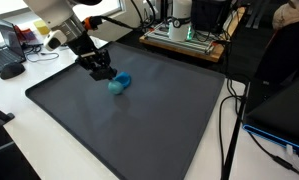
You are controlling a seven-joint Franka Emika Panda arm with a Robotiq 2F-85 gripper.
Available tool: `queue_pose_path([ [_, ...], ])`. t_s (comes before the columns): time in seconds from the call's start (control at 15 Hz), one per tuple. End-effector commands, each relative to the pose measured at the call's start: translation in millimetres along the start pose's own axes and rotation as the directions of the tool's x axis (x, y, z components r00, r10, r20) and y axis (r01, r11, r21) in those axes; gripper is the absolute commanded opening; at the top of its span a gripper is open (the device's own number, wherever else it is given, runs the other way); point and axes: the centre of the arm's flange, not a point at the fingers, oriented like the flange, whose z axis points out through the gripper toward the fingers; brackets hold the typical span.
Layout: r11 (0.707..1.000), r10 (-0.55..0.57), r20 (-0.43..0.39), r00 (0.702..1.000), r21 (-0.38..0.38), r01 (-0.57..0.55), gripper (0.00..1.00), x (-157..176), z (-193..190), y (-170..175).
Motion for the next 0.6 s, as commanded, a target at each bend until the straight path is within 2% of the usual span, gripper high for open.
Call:
queue_pose_path([
  [0.0, 0.994, -0.016, -0.056, 0.998, 0.105, 0.022, 0.22, -0.5, -5.3, 27.8],
  [0.4, 0.979, -0.014, -0.12, 0.993, 0.202, 0.039, 0.22, -10.5, -2.9, 61.3],
  [0.53, 0.974, -0.02, -0.106, 0.994, 0.222, 0.044, 0.22, -17.8, -1.9, 69.2],
])
